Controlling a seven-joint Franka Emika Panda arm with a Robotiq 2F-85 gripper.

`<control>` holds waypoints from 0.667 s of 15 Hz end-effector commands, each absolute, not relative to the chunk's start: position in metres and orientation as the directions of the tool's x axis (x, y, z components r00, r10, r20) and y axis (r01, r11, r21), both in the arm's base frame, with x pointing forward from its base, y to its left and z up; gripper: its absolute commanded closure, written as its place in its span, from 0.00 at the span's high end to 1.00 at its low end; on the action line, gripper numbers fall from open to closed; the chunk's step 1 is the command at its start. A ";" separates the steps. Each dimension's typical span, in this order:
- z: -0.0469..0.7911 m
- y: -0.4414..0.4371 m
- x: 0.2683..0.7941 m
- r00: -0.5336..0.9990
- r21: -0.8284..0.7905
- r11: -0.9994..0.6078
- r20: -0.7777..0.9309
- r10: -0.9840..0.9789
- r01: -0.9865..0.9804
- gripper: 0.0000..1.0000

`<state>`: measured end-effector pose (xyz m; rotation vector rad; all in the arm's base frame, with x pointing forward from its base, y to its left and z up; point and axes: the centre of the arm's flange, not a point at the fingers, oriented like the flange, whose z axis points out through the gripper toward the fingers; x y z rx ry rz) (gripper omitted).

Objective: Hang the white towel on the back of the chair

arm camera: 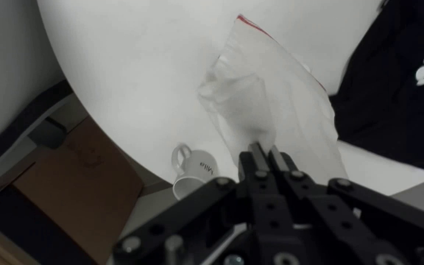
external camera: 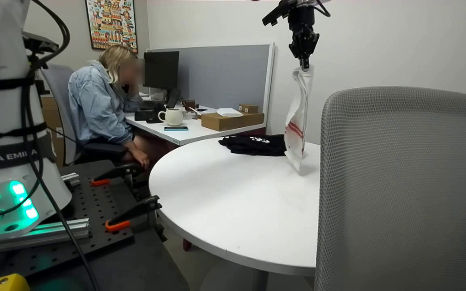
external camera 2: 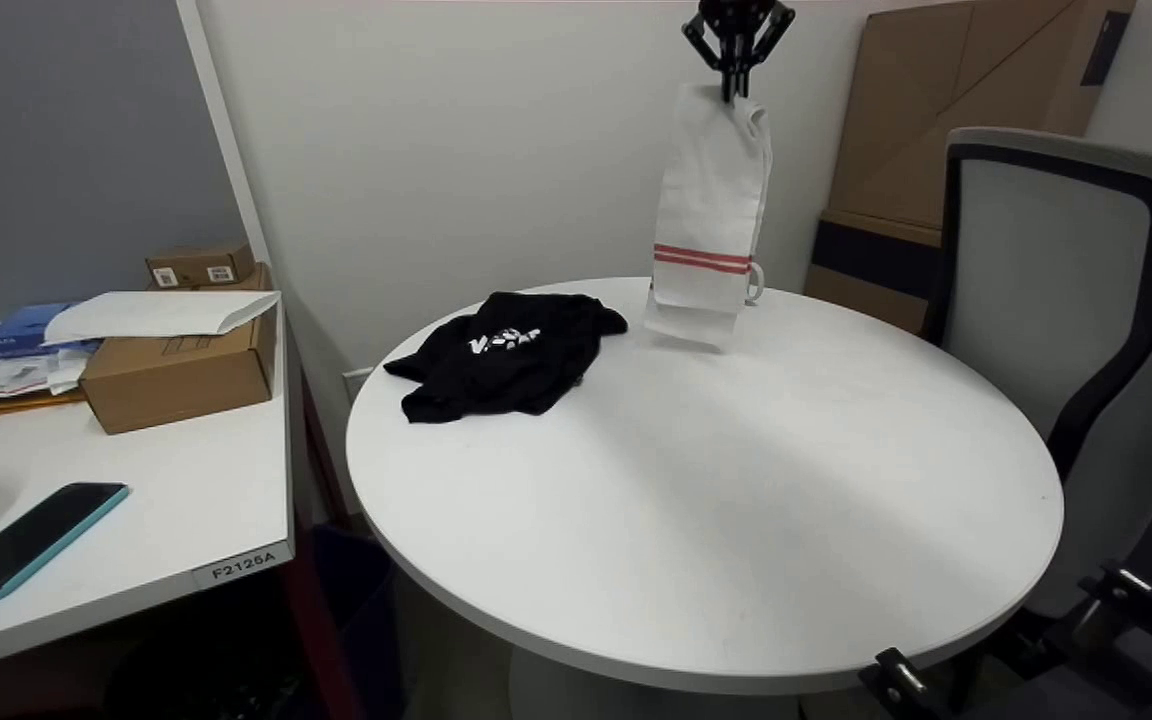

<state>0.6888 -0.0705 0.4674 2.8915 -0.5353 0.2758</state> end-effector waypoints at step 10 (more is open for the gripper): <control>0.570 -0.202 0.672 0.595 0.121 -0.590 0.313 -0.740 -0.798 0.01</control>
